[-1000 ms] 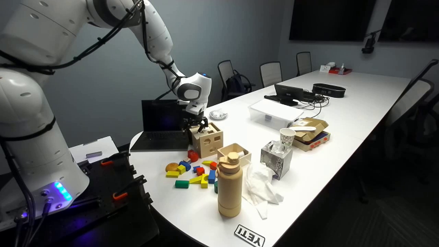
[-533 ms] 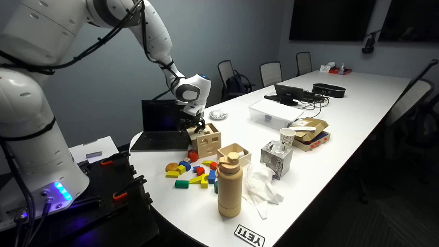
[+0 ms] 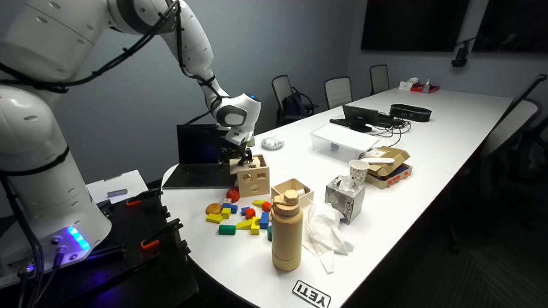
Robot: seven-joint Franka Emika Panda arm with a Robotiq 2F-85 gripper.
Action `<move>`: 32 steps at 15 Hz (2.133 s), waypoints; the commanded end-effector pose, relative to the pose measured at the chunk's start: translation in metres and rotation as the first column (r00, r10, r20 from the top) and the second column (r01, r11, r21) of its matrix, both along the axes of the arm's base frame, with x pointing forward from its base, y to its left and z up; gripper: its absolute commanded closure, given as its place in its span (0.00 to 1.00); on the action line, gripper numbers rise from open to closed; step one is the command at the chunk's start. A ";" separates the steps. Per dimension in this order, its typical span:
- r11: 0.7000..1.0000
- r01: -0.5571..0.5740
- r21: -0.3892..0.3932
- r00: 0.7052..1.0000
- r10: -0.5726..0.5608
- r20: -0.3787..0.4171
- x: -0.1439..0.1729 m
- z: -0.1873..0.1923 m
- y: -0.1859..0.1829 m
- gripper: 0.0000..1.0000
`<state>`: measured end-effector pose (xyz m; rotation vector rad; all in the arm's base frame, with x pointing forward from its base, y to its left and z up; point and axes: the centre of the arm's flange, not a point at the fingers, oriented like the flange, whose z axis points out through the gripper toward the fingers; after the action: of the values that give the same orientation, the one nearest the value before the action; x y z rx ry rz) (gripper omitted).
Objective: Move the shapes cube to the left next to the laptop
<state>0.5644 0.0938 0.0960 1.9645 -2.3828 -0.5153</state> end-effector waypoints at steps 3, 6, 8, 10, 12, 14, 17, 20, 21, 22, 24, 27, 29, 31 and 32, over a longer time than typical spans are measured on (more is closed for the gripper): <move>0.998 -0.026 0.052 0.999 0.027 -0.022 -0.017 0.016 0.013 0.00; 0.997 -0.044 0.066 0.999 0.045 -0.023 -0.019 0.018 0.022 0.00; 0.995 -0.061 0.080 0.998 0.063 -0.023 -0.020 0.018 0.028 0.00; 0.993 -0.074 0.094 0.997 0.077 -0.024 -0.021 0.018 0.034 0.00; 0.990 -0.085 0.109 0.996 0.089 -0.026 -0.022 0.017 0.038 0.00; 0.988 -0.098 0.123 0.994 0.103 -0.030 -0.023 0.015 0.043 0.00; 0.984 -0.108 0.141 0.993 0.114 -0.039 -0.025 0.012 0.047 0.00; 0.981 -0.107 0.161 0.992 0.116 -0.045 -0.027 0.009 0.049 0.00; 0.980 -0.106 0.167 0.992 0.115 -0.045 -0.029 0.008 0.051 0.00; 0.979 -0.102 0.175 0.993 0.111 -0.046 -0.030 0.007 0.052 0.00; 0.978 -0.096 0.187 0.993 0.106 -0.043 -0.033 0.006 0.055 0.00; 0.977 -0.087 0.194 0.995 0.095 -0.034 -0.037 0.010 0.055 0.00; 0.979 -0.085 0.188 0.996 0.091 -0.024 -0.040 0.017 0.054 0.00; 0.980 -0.090 0.175 0.995 0.094 -0.018 -0.041 0.025 0.055 0.00; 0.981 -0.093 0.171 0.995 0.097 -0.013 -0.041 0.029 0.055 0.00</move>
<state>0.5378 0.1466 0.1022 2.0913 -2.2846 -0.7684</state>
